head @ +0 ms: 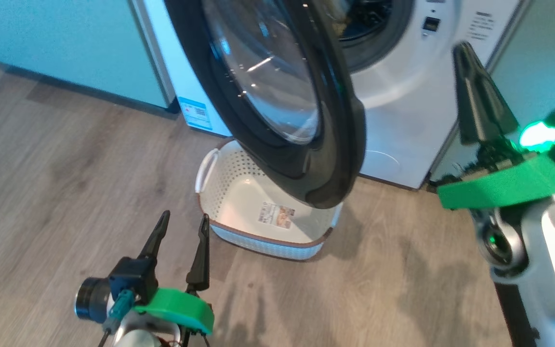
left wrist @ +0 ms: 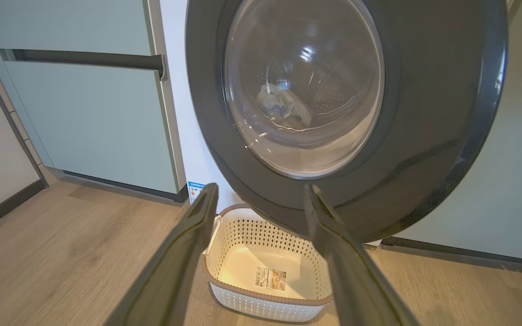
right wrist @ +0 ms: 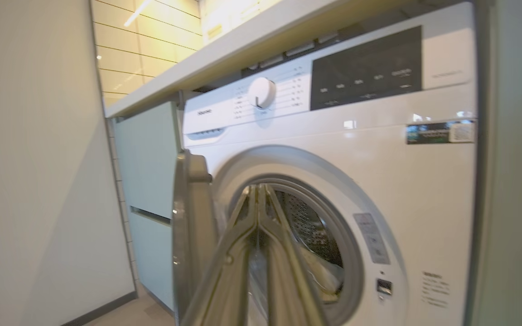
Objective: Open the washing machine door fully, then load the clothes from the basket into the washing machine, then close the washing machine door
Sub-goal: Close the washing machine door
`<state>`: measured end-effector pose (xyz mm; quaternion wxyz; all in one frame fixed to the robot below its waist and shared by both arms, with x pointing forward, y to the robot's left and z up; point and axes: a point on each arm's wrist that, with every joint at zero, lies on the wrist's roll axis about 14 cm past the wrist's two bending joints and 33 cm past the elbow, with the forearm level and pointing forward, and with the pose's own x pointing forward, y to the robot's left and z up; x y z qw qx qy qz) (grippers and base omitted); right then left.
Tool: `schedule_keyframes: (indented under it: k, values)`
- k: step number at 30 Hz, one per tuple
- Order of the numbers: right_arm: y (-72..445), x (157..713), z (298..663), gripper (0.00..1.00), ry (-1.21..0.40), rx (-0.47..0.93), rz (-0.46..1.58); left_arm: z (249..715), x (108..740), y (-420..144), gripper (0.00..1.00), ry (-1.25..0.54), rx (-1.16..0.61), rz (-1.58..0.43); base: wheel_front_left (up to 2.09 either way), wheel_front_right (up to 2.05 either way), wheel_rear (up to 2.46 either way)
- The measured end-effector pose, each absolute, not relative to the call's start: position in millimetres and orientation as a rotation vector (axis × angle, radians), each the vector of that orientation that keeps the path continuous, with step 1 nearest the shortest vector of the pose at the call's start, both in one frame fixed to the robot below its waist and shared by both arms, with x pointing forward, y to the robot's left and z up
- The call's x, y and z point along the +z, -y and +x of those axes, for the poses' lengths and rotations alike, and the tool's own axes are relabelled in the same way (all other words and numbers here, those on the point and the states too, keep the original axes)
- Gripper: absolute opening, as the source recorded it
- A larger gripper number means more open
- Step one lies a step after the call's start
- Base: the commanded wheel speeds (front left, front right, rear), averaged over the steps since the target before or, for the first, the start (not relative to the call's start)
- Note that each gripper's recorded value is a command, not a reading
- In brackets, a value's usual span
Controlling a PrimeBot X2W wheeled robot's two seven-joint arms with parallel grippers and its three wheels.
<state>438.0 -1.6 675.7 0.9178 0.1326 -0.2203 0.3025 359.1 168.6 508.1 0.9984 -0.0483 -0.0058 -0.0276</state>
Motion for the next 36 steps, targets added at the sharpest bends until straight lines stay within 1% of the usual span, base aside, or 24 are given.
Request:
schedule_keyframes:
  k: [4, 6, 8, 13, 20, 36]
  values:
    - [-38.4, 703.8, 423.4, 0.0, 0.514, 0.765, 0.314, 351.6, 511.2, -178.2, 1.0, 0.023, -0.02, -0.098, 0.0, 0.0, 0.0]
    - [-58.6, 708.2, 414.0, 0.0, 0.515, 0.836, 0.325, 347.6, 514.1, -183.8, 1.0, 0.035, -0.001, -0.097, 0.0, 0.0, 0.0]
    - [-85.1, 697.4, 405.5, 0.0, 0.455, 0.917, 0.329, 341.5, 516.4, -191.2, 1.0, 0.042, 0.024, -0.094, 0.0, 0.0, 0.0]
    - [-116.9, 666.0, 397.7, 0.0, 0.322, 1.001, 0.306, 332.6, 518.4, -200.7, 1.0, 0.05, 0.057, -0.091, 0.0, 0.0, 0.0]
    - [-132.1, 637.1, 402.5, 0.0, 0.218, 1.017, 0.283, 324.4, 518.2, -207.8, 1.0, 0.054, 0.085, -0.089, 0.0, 0.0, 0.0]
    - [-134.1, 606.1, 430.6, 0.0, 0.125, 0.973, 0.225, 323.9, 511.9, -208.0, 1.0, 0.04, 0.092, -0.092, 0.0, 0.0, 0.0]
